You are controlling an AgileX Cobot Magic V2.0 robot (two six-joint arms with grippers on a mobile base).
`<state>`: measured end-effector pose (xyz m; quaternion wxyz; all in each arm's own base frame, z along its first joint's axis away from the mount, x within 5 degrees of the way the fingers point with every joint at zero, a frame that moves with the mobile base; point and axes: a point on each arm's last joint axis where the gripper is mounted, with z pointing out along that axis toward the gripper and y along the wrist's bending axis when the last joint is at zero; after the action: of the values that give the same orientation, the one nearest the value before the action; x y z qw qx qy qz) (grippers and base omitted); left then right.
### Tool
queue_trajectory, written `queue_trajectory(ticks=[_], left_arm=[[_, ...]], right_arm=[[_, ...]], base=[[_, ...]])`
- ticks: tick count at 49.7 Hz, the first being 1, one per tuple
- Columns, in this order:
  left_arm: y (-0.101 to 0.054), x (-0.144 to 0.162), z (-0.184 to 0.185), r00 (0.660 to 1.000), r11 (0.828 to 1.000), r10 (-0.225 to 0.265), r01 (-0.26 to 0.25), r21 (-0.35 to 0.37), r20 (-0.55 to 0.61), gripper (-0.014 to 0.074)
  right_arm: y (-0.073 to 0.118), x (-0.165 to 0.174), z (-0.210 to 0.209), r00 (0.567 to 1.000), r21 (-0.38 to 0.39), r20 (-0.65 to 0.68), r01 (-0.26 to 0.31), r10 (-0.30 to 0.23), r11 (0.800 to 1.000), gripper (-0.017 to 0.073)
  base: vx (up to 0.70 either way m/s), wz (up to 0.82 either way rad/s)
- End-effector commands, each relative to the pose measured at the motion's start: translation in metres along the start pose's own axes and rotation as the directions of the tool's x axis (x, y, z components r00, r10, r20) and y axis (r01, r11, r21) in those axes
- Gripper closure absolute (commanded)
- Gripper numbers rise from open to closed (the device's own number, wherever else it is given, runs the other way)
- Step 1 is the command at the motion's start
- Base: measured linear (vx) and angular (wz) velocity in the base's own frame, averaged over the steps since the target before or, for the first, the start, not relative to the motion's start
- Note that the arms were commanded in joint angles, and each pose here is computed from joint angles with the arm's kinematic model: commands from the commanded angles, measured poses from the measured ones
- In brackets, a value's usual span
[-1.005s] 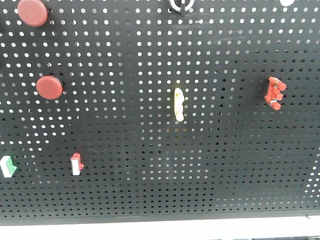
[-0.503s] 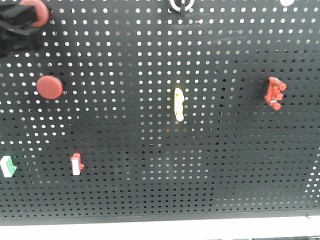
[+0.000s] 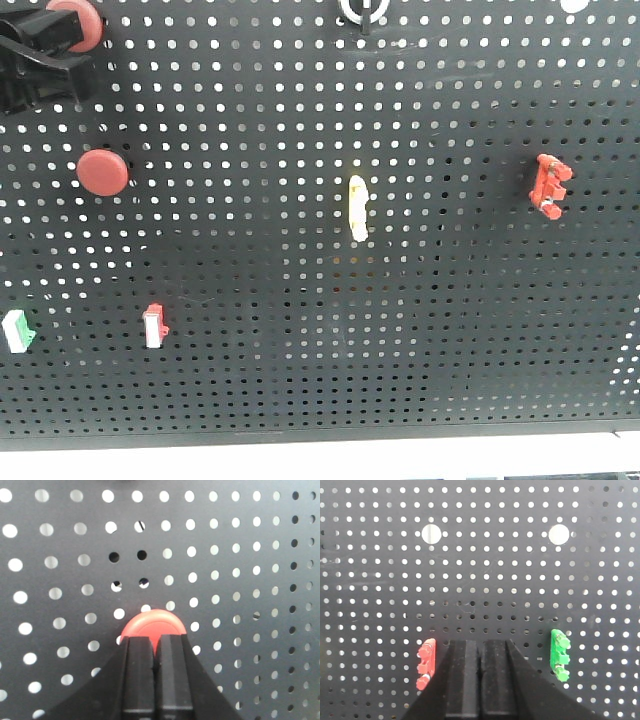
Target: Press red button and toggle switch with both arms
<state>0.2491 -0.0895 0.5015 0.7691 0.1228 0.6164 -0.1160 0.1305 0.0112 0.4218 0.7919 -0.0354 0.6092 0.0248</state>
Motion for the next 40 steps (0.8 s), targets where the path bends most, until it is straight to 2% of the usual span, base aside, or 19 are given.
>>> queue_trajectory(ticks=[1,15,27,30,34,40], left_arm=[[-0.001,-0.025,-0.015,0.997,1.0,-0.021,0.02,0.005,0.076,0.0592],[0.0,-0.048,-0.059,0.996,1.0,-0.019,0.018,0.013,0.089,0.0592],[0.0,-0.031,-0.096,0.995,1.0,-0.019,0.018,0.009,0.094,0.0592],[-0.001,-0.023,-0.104,0.996,1.0,-0.02,0.02,0.009,0.089,0.0592],[-0.001,-0.012,-0.112,0.997,1.0,-0.02,0.02,0.009,0.068,0.0592],[-0.002,0.0,-0.12,0.999,1.0,-0.028,0.028,0.01,0.047,0.0592]], right_arm=[[0.0,-0.017,0.001,0.995,-0.007,0.1,0.01,-0.009,1.0,0.0562],[0.0,-0.017,0.001,0.995,-0.007,0.102,0.01,-0.009,1.0,0.0562],[0.002,-0.009,0.016,0.998,-0.018,0.058,-0.002,0.003,1.0,0.0562],[0.006,-0.01,0.023,0.998,-0.049,0.065,-0.009,0.012,0.999,0.0562],[0.019,-0.02,0.033,0.995,-0.128,0.099,0.003,0.01,0.992,0.0562],[0.049,-0.028,0.055,0.995,-0.271,0.101,0.039,-0.012,0.962,0.0562]], base=[[0.0,0.0],[0.0,0.0],[0.0,0.0],[0.0,0.0],[0.0,0.0],[0.0,0.0]])
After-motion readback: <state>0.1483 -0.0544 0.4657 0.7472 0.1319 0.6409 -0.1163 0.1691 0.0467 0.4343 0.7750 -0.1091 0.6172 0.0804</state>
